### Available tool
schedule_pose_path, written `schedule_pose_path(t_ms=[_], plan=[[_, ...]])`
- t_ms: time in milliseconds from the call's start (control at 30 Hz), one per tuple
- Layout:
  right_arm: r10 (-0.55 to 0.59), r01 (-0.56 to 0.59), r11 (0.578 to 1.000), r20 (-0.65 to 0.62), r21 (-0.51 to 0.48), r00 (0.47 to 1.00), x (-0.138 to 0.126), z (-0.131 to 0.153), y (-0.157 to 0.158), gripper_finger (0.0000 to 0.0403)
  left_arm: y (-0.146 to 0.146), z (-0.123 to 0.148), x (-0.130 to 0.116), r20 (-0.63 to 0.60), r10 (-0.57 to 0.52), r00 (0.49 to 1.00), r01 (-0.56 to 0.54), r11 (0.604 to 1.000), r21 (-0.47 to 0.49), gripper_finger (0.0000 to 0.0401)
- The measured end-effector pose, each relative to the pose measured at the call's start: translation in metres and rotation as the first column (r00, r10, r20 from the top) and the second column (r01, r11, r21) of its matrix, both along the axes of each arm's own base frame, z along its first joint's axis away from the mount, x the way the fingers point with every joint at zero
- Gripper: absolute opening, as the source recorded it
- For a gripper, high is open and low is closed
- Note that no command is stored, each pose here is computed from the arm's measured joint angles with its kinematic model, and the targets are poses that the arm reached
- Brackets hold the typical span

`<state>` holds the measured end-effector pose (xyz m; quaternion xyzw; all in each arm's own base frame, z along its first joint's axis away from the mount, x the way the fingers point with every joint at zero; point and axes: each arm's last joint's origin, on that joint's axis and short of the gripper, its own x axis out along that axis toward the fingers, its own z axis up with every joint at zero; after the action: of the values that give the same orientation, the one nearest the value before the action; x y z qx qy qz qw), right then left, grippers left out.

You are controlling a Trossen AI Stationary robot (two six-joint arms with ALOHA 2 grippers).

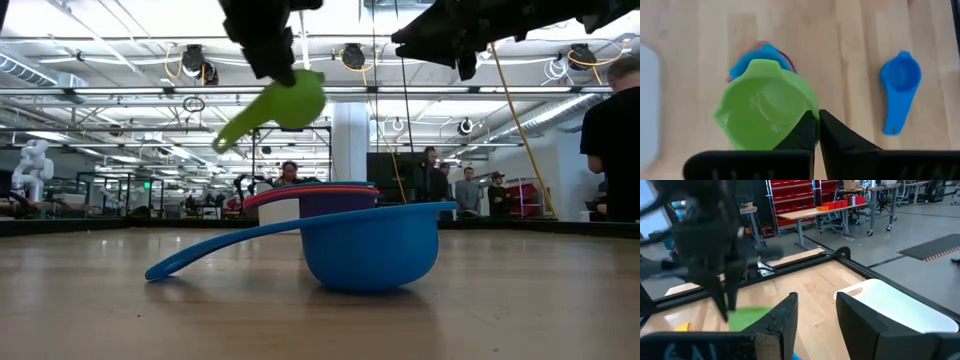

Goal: Nest measuring cups in basket
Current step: Stack the green measuring cup on the blue measuring cup

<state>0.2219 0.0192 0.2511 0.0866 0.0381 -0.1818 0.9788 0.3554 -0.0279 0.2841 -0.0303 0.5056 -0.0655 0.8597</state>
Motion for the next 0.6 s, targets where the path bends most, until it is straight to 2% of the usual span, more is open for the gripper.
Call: schedule_pose_path(t_ms=[67, 400, 600], plan=[[-0.005, 0.005, 1.000, -0.002, 0.000, 1.000, 0.000, 0.000, -0.001, 0.0125, -0.003, -0.005, 0.008, 0.016, -0.021, 1.000, 0.021, 1.000, -0.009, 0.0008], [-0.011, 0.011, 1.000, -0.012, -0.001, 1.000, 0.000, -0.001, -0.003, 0.0125, -0.005, -0.034, 0.039, -0.064, -0.049, 0.997, 0.050, 0.999, 0.014, 0.0008], [-0.010, 0.010, 1.000, -0.025, -0.003, 1.000, 0.000, -0.002, -0.003, 0.0125, 0.000, -0.044, 0.047, -0.122, -0.029, 0.992, 0.043, 0.992, 0.116, 0.0008]])
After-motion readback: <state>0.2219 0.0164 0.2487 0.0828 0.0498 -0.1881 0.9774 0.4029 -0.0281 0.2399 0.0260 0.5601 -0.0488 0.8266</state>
